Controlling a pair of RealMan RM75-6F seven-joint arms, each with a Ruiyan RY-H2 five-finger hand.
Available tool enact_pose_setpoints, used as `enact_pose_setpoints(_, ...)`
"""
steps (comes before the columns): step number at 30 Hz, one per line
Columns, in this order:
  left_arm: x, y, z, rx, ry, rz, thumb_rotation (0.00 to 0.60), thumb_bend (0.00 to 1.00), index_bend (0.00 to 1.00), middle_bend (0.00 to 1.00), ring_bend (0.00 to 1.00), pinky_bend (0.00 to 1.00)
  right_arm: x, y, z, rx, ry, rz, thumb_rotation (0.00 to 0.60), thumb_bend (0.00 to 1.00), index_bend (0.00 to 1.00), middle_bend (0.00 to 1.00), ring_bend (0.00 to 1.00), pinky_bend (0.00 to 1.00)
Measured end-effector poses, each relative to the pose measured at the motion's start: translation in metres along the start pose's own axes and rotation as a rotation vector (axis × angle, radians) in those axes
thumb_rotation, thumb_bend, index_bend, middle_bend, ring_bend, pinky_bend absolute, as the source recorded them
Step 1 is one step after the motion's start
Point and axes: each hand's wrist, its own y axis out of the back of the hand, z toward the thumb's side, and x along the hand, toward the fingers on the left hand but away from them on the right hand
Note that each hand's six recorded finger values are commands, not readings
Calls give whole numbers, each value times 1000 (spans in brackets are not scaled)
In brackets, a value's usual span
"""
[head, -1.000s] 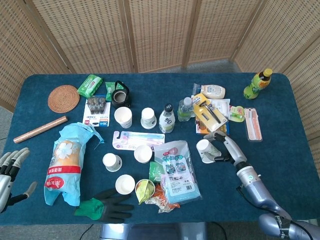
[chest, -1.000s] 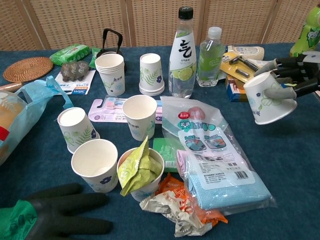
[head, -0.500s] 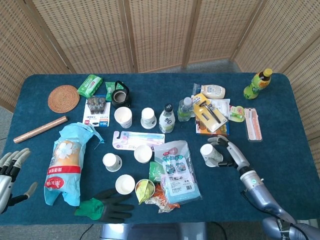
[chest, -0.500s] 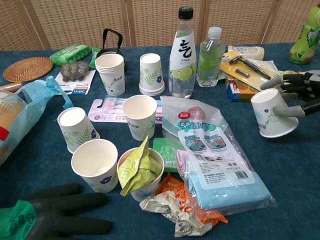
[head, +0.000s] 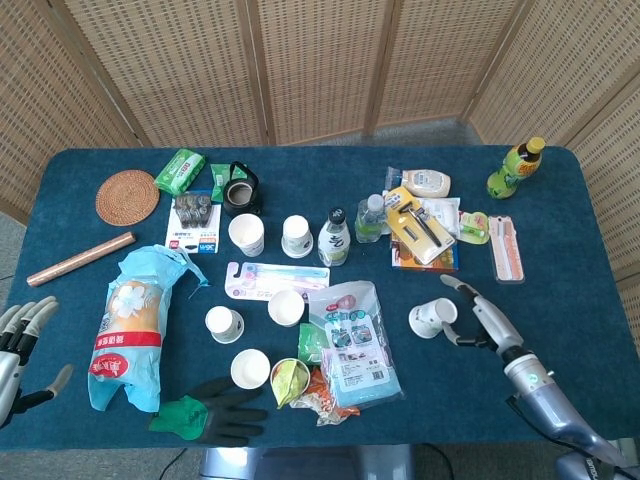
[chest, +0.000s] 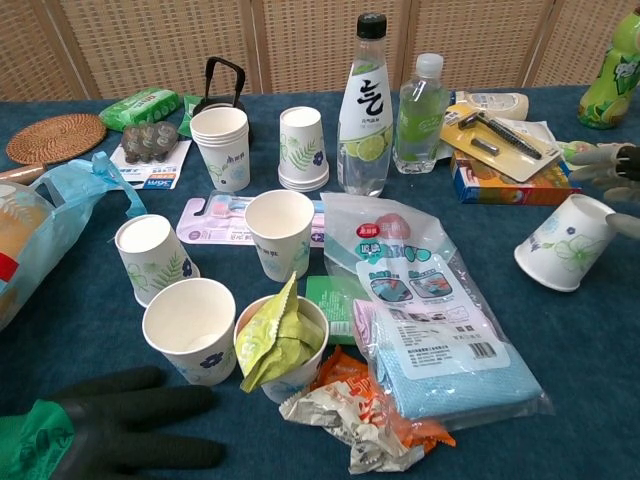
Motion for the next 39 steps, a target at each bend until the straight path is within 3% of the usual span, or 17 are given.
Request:
enact_pose_setpoints(11,-2,1,0,-2,-3,5,600,383,0,95,92,18,17,18,26,58,28,-42,600,460,0,94,0,0)
enact_pose_setpoints(17,-9,3,-2,2,7,9,600,383,0,95,92,19,19,35,29,110,12,-143,600,438,16,113,0,0)
enact_pose_setpoints(30,-15,-1,-9,28,57,-4,600,384,0,95,92,17,55,69,25,512,-98,-470,600,429,20,113,0,0)
enact_pose_setpoints(39,-18,-13,-8,31,74,-30,600,383,0,96,91,14,101,62,11,552,-155,-492,600,424,20,113,0,0)
